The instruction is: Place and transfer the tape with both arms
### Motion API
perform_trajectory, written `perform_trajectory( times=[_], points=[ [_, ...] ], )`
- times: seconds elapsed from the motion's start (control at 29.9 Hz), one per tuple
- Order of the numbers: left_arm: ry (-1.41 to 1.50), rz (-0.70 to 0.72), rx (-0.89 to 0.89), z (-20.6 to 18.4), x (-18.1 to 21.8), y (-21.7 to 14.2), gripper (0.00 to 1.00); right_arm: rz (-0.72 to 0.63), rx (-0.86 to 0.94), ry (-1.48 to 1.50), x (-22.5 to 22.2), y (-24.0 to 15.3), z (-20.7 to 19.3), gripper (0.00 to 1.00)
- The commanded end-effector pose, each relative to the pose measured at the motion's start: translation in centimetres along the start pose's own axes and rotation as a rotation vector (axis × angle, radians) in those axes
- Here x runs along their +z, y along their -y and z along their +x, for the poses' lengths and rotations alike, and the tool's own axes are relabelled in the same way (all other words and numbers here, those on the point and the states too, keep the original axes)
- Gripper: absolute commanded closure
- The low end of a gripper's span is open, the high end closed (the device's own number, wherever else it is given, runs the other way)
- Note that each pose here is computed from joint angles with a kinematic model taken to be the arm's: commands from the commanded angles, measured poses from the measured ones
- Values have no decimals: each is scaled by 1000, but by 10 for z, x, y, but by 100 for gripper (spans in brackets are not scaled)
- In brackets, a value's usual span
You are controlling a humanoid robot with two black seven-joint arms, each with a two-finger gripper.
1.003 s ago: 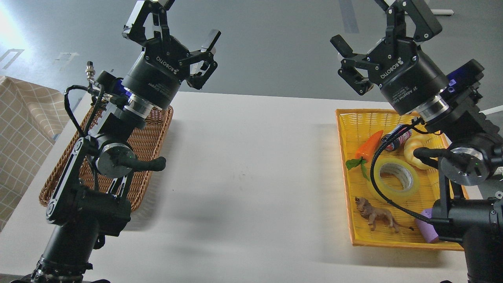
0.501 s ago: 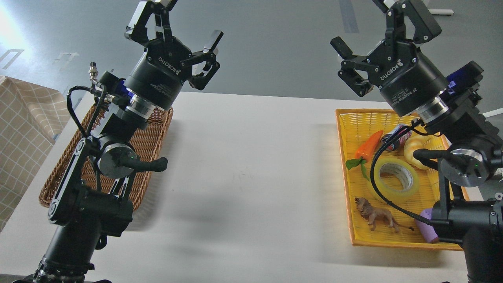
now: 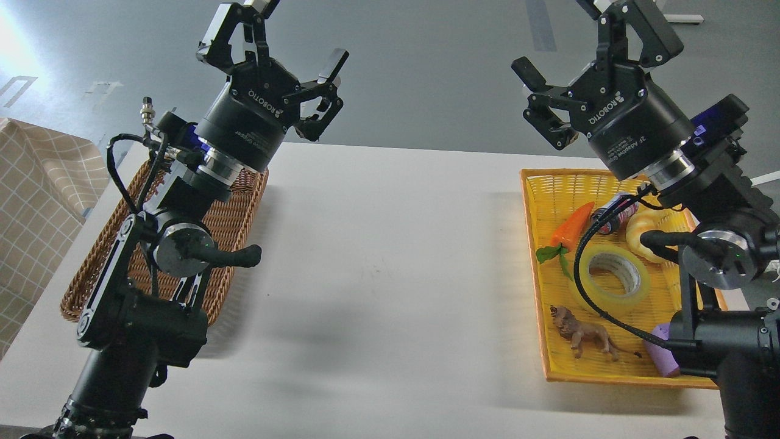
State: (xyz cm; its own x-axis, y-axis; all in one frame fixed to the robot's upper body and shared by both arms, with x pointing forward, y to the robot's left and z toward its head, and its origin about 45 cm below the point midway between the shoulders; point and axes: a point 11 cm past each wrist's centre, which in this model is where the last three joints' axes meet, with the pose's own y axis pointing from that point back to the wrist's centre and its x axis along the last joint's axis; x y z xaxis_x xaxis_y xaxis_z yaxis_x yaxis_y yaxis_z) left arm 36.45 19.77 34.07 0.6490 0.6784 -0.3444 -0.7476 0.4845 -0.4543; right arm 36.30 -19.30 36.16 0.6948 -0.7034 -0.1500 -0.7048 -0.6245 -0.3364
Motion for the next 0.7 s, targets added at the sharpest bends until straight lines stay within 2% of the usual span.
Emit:
perform_trajectory(
  times=[0.0,0.67],
  points=[
    [-1,5,-1,-1,-2,0,1,2,-1,-1,-1,0,-1,0],
    [1,8,-4,-2,-3,0,1,-3,-2,0,1,-1,-1,0]
  ],
)
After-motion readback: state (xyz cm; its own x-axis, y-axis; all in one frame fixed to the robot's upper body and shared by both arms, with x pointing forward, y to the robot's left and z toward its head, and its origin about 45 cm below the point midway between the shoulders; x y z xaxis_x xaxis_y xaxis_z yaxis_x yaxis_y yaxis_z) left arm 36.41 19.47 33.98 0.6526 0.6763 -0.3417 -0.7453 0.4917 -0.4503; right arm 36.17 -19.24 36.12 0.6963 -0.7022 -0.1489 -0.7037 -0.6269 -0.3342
